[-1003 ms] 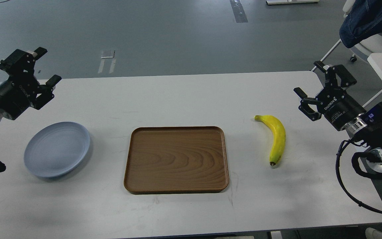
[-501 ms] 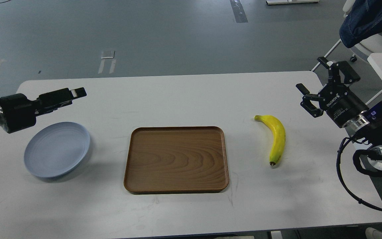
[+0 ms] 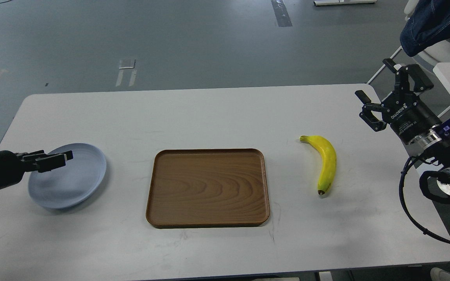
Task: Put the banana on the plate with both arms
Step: 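Grasp the rim of the light blue plate with the left gripper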
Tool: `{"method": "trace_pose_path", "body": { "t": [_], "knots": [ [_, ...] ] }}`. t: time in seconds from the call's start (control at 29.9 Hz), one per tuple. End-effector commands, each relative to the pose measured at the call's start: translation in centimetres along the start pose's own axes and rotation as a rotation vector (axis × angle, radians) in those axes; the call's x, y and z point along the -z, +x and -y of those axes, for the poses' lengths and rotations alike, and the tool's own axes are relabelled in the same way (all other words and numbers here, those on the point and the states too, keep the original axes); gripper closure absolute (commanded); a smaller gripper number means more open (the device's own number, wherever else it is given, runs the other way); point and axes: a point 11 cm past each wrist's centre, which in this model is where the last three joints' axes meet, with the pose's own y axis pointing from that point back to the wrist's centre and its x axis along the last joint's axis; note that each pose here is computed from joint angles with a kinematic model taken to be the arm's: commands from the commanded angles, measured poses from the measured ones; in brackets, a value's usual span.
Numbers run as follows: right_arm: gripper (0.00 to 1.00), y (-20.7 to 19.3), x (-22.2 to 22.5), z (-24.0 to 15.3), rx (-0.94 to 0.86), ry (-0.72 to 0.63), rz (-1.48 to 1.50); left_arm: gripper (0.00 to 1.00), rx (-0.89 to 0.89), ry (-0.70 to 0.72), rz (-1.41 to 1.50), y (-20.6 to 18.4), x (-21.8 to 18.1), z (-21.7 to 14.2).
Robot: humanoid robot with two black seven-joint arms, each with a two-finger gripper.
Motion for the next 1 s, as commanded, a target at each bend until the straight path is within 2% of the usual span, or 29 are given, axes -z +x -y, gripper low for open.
{"method": "trace_pose_path", "body": {
  "t": [0.0,0.23,0.97],
  "knots": [
    [0.0,0.0,0.0,0.0,0.0,0.0,0.001,0.02,-0.018,0.022,0.007,-0.3,0.7,0.0],
    [0.0,0.0,-0.3,-0.1,-0.002,-0.003,0.005,0.02,-0.029,0.117,0.042,-1.8,3.7,-1.0],
    [0.0,-0.1,-0.2,-0.3,-0.001,0.005,0.012,0.04,0.003,0.167,-0.055,-4.4,5.4,-1.3]
  ]
}}
